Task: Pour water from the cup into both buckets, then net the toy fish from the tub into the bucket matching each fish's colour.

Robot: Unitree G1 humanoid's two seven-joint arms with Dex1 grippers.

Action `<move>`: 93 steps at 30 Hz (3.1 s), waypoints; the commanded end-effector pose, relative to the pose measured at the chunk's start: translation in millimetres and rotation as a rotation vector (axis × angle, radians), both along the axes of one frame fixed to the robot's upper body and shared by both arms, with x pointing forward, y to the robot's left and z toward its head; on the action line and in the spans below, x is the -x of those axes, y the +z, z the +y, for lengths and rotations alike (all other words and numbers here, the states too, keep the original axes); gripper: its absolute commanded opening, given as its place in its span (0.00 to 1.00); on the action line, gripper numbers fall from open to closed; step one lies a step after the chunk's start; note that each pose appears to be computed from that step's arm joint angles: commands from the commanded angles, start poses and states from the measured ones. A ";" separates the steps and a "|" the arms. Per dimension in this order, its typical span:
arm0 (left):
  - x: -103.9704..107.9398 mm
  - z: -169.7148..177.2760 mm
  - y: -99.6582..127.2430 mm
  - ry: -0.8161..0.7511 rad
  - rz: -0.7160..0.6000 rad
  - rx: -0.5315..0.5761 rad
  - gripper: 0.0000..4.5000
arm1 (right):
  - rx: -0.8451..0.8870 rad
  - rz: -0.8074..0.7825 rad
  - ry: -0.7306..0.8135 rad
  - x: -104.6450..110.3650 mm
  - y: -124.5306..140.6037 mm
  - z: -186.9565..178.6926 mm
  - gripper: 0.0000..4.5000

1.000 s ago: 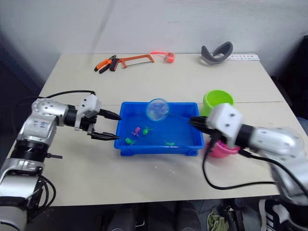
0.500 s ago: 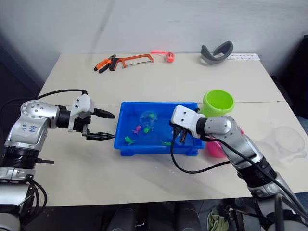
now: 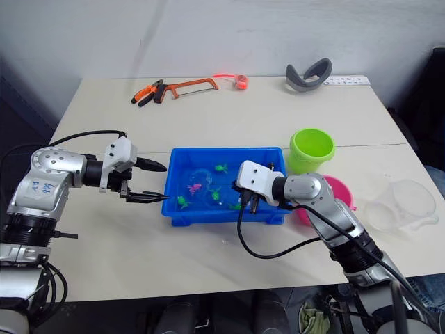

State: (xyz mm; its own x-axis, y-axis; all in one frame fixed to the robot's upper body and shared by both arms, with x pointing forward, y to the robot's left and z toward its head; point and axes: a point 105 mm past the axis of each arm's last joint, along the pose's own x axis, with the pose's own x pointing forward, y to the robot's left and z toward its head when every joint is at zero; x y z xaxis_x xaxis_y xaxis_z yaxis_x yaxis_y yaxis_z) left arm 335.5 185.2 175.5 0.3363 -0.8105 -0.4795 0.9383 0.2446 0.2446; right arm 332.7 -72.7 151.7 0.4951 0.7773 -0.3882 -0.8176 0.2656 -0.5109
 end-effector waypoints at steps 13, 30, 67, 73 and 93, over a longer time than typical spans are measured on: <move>-2.9 -46.4 41.3 -0.137 0.016 0.249 0.99 | -0.310 0.167 -0.188 48.3 58.4 -51.9 0.00; 10.9 -142.0 38.4 -0.483 0.041 0.352 0.99 | -0.275 -0.003 -0.750 145.7 88.3 -180.9 0.00; 3.6 -150.4 38.5 -0.524 0.010 0.334 0.99 | 1.043 -0.696 -0.234 158.1 60.2 -212.5 0.00; 2.0 -147.2 38.9 -0.508 0.005 0.333 0.99 | 1.063 -0.716 -0.232 152.4 64.9 -219.2 0.00; -0.9 -149.8 40.1 -0.498 -0.007 0.346 0.99 | 1.071 -0.719 -0.219 150.0 67.1 -229.5 0.00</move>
